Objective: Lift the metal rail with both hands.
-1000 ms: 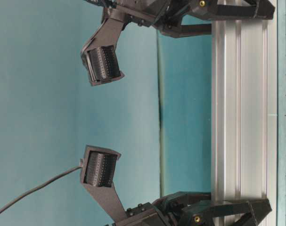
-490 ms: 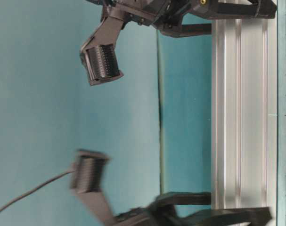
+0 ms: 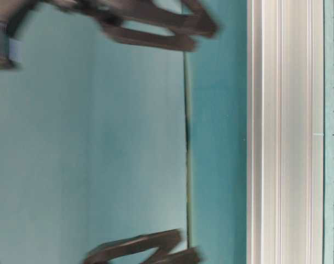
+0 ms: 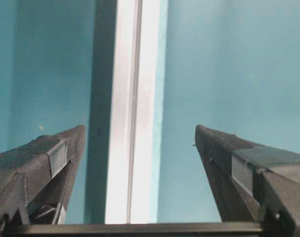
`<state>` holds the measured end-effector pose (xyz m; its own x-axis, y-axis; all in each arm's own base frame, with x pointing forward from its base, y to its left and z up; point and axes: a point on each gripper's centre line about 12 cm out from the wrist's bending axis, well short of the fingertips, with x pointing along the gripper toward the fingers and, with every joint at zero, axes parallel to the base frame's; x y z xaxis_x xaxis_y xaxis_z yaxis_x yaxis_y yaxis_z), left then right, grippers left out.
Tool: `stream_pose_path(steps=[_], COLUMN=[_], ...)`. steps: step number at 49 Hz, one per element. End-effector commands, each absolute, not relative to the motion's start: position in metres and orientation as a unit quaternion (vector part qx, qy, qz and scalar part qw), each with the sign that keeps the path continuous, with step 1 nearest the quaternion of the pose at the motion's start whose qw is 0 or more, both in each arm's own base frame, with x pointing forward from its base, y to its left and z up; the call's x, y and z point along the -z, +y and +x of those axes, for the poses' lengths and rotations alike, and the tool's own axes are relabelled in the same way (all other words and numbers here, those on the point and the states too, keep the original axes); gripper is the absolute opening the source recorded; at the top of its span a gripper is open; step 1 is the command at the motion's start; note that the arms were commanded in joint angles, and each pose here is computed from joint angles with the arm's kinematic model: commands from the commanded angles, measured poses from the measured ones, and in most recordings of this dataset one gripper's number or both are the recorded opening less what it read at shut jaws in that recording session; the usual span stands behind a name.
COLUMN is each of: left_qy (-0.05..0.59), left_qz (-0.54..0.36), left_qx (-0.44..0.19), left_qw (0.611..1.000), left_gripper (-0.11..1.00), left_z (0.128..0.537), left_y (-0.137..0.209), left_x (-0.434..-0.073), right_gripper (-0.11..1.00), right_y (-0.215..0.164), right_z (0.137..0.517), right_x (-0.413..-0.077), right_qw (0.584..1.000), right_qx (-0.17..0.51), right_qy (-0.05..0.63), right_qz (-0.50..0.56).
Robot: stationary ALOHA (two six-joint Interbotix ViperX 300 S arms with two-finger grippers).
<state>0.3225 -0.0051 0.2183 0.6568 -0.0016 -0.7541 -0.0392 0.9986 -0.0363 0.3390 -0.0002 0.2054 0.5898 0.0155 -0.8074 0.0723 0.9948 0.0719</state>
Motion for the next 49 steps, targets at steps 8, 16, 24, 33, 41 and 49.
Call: stream_pose_path(steps=[8,16,24,33,41,49], left_qy=[0.352,0.331,0.303,0.268,0.216,0.149], left_qz=[-0.027,-0.024,-0.014,-0.012,-0.014,-0.016], left_qx=[-0.007,-0.006,-0.005,-0.005,-0.008,-0.018], left_qw=[0.936,0.943,0.953,0.963,0.976,0.989], left_gripper=[0.96,0.96,0.96,0.96,0.96,0.96], left_z=[0.311,0.303,0.293,0.283,0.275,0.265], left_y=[-0.006,-0.004,-0.002,-0.001,0.001,0.007], left_x=[-0.26,-0.274,-0.29,-0.308,-0.326,-0.346], right_gripper=[0.91,0.91,0.91,0.91,0.91,0.91], right_y=[-0.008,-0.013,-0.019,-0.024,-0.025,-0.025], right_z=[0.327,0.316,0.305,0.286,0.267,0.255], right_x=[-0.247,-0.258,-0.276,-0.298,-0.312,-0.317], right_qw=[0.918,0.929,0.947,0.969,0.979,0.982], right_qx=[0.024,0.03,0.039,0.049,0.052,0.054], right_qy=[0.394,0.366,0.315,0.237,0.191,0.176], right_qz=[0.042,0.044,0.047,0.048,0.046,0.047])
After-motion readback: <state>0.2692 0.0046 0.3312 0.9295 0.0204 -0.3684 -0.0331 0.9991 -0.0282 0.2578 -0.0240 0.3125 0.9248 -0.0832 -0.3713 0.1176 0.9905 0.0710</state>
